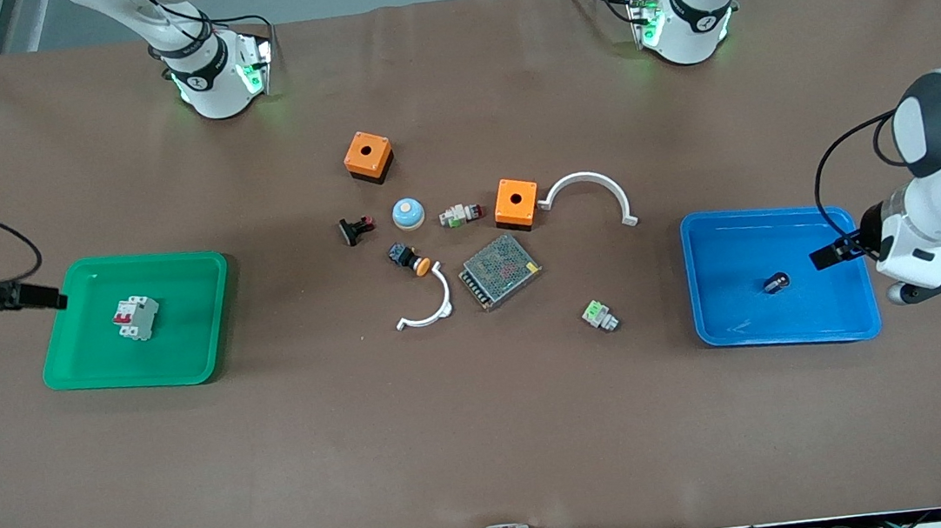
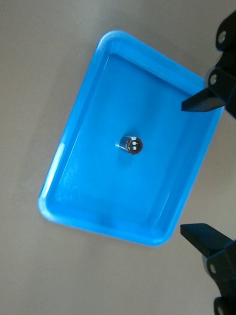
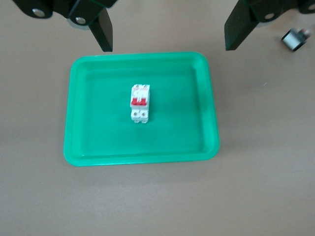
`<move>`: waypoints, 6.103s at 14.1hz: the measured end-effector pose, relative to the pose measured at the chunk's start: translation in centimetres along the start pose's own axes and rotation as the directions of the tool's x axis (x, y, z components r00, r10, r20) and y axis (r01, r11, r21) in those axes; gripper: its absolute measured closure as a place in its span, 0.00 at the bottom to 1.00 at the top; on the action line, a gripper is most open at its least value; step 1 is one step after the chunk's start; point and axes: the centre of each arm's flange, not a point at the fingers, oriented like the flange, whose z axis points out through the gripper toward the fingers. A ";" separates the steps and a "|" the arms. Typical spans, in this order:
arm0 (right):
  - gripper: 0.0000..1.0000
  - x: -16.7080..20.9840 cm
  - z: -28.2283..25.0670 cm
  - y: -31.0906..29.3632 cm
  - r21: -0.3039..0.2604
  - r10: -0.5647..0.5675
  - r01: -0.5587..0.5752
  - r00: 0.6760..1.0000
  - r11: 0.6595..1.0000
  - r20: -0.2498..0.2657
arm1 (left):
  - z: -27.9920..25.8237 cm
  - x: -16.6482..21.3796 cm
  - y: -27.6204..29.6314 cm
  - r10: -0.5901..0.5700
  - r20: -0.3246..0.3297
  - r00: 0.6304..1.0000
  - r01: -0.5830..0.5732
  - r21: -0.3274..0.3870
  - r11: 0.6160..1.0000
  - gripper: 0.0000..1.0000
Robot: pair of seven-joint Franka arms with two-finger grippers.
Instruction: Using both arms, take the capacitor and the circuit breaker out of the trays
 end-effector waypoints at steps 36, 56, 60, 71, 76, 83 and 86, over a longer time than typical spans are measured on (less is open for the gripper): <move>0.61 -4.4 19.8 -32.1 0.011 -0.107 0.109 0.987 0.994 -0.117 | 6.4 -11.9 21.8 -0.243 0.071 0.967 0.248 -0.082 0.965 0.66; 0.56 -6.8 27.6 -42.9 0.005 -0.057 0.058 0.991 0.998 -0.120 | 15.5 -15.5 30.0 -0.348 0.105 0.932 0.358 -0.104 0.928 0.22; 0.17 -5.5 26.3 -43.1 0.016 -0.046 0.049 0.989 0.999 -0.140 | 6.0 -10.3 28.7 -0.352 -0.009 0.936 0.344 -0.194 0.919 0.00; 0.00 3.5 9.0 -27.7 -0.005 -0.044 0.044 0.998 0.999 -0.045 | -17.0 -1.8 13.1 0.084 -0.225 0.971 -0.078 0.037 0.996 0.00; 0.00 2.6 1.2 -12.4 0.009 -0.119 0.119 0.993 0.993 0.015 | -25.5 -7.9 9.6 0.253 -0.226 0.941 -0.232 0.118 0.966 0.00; 0.00 2.3 -1.8 -5.5 0.022 -0.102 0.102 0.995 0.995 0.003 | -27.6 -13.7 3.0 0.276 -0.188 0.943 -0.276 0.028 0.961 0.00; 0.00 2.4 -3.1 -5.7 0.020 -0.106 0.107 0.994 0.994 -0.022 | -27.4 -14.7 3.2 0.281 -0.184 0.942 -0.282 0.020 0.959 0.00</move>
